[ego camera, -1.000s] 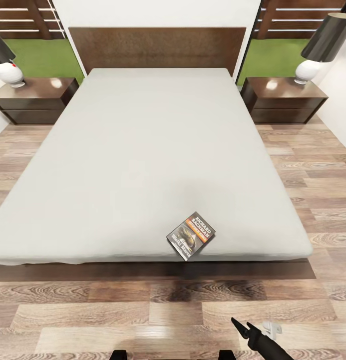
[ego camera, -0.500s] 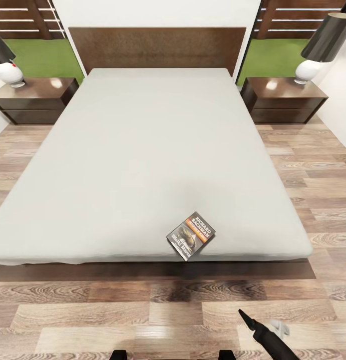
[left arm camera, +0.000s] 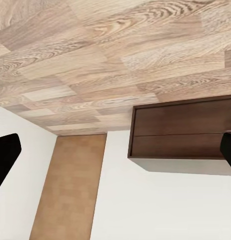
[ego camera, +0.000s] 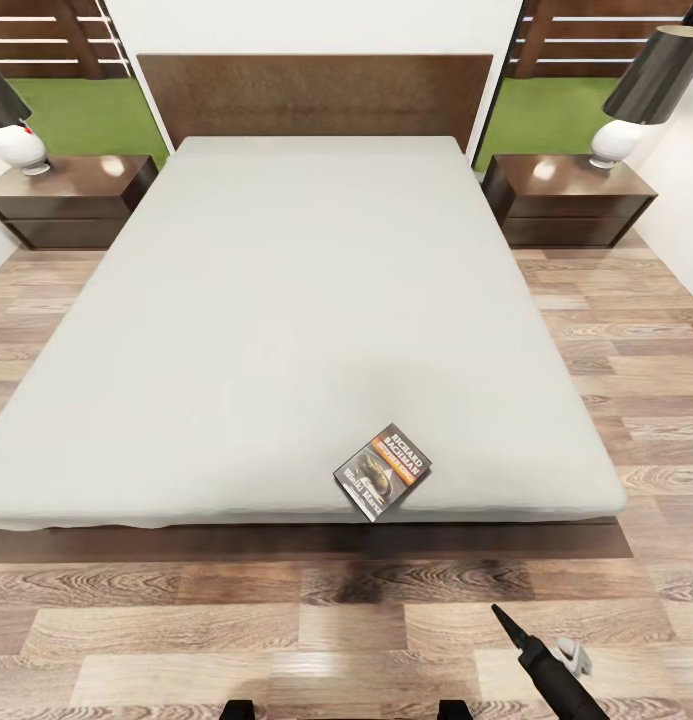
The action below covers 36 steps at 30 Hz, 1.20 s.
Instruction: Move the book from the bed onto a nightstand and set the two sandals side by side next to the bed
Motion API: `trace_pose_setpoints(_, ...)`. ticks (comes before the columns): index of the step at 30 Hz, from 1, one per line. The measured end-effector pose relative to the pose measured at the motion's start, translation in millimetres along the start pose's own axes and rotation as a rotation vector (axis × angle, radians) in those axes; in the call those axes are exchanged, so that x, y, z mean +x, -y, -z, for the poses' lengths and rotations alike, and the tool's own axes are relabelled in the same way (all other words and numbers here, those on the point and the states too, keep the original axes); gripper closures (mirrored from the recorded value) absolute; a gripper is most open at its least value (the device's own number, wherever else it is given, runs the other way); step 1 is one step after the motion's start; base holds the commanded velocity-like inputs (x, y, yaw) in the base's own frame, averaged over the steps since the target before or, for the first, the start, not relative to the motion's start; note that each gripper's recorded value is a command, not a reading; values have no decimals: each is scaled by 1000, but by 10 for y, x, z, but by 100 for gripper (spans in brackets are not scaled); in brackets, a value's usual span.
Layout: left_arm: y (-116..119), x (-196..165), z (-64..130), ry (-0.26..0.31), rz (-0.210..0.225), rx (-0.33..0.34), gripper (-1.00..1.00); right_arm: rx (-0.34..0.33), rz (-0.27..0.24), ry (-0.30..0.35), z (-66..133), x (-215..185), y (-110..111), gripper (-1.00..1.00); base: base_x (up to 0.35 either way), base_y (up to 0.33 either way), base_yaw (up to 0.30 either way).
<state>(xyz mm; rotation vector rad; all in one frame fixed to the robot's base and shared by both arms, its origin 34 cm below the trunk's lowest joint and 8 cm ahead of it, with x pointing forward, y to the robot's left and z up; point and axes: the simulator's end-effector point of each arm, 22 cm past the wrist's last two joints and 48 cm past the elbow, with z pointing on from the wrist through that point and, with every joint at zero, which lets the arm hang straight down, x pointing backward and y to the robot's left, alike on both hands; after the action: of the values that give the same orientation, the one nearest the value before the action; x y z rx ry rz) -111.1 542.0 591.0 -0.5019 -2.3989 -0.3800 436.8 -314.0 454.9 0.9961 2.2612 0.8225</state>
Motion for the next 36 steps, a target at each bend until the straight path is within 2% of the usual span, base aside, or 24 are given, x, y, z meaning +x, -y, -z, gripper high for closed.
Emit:
trace_pose_setpoints(4, -1, 0, 0, 0, 0, 0, -100, -49, -6, 2, 1, 3, -110, -100, 0, 0, 0)
trace_pose_setpoints(7, -1, 0, 0, 0, 0, 0, -100, -121, -11, 2, 13, 9, -270, -100, 0, 0, 0)
trace_pose_setpoints(8, -1, 0, 0, 0, 0, 0, -100, -122, -11, 2, 13, 9, -271, -100, 0, 0, 0)
trace_pose_setpoints(10, -1, 0, 0, 0, 0, -1, -100, -164, -13, 2, 25, 12, -363, -100, 0, 0, 0)
trace_pose_setpoints(18, -1, 0, 0, 0, 0, -1, -100, -247, -14, -2, 61, 18, -544, -100, 0, 0, 0)
trace_pose_setpoints(23, -1, 0, 0, 0, 0, -1, -100, -344, -28, -17, 108, 64, -759, -100, 0, 0, 0)
trace_pose_setpoints(26, -1, 0, 0, 0, 0, -1, -100, -360, -38, -26, 114, 85, -797, -100, 0, 0, 0)
trace_pose_setpoints(29, -1, 0, 0, 0, 0, -1, -100, -401, -74, -75, 123, 202, -907, -100, 0, 0, 0)
trace_pose_setpoints(36, -1, -1, 0, 0, -1, -1, -100, -441, -103, -168, 122, 438, -1039, -100, 0, 0, 0)
